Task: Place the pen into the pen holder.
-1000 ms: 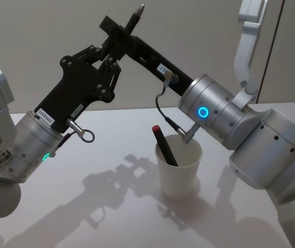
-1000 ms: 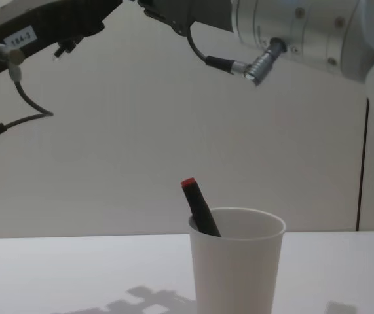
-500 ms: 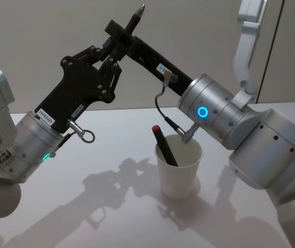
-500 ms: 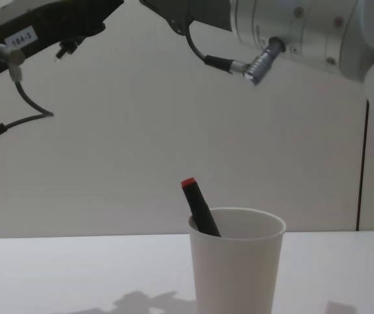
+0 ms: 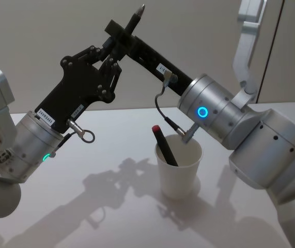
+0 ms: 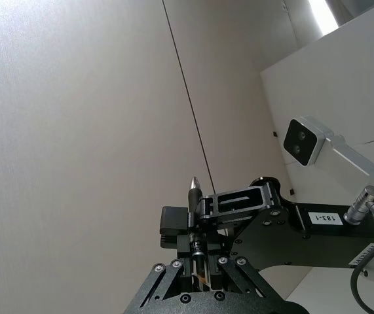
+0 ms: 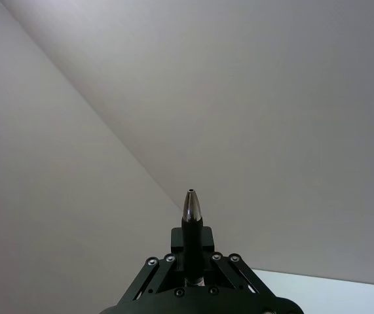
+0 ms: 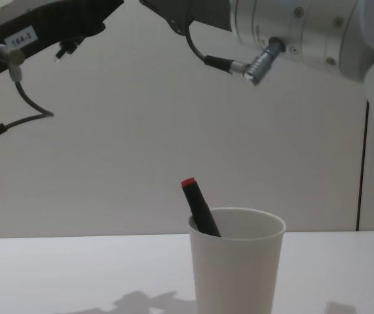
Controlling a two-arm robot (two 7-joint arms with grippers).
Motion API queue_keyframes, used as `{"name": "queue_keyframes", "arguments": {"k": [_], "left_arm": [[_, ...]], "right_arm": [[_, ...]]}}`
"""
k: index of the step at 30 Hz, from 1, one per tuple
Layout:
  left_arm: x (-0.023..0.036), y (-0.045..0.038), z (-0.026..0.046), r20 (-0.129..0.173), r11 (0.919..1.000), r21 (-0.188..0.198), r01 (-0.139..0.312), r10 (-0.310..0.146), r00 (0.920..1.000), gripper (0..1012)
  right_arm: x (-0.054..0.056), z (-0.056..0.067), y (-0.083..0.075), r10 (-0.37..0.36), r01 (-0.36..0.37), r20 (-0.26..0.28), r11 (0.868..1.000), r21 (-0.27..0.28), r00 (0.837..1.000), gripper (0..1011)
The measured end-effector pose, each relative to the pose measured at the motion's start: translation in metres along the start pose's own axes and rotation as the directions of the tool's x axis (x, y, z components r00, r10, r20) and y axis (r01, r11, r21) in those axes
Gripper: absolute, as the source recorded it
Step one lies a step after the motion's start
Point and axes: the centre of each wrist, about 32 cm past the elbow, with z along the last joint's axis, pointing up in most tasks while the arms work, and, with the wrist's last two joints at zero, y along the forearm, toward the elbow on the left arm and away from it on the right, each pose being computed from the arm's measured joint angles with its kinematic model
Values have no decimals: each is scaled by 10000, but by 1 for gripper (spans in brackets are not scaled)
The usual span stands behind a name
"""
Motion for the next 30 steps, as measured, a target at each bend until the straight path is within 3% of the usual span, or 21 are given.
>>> {"name": "queue_keyframes", "arguments": {"k": [30], "left_arm": [[0,0,0,0,10000,0,-7,7,10000,138]], "right_arm": [[0,0,0,-6,6,-1,10000,-4,10000,121]]}}
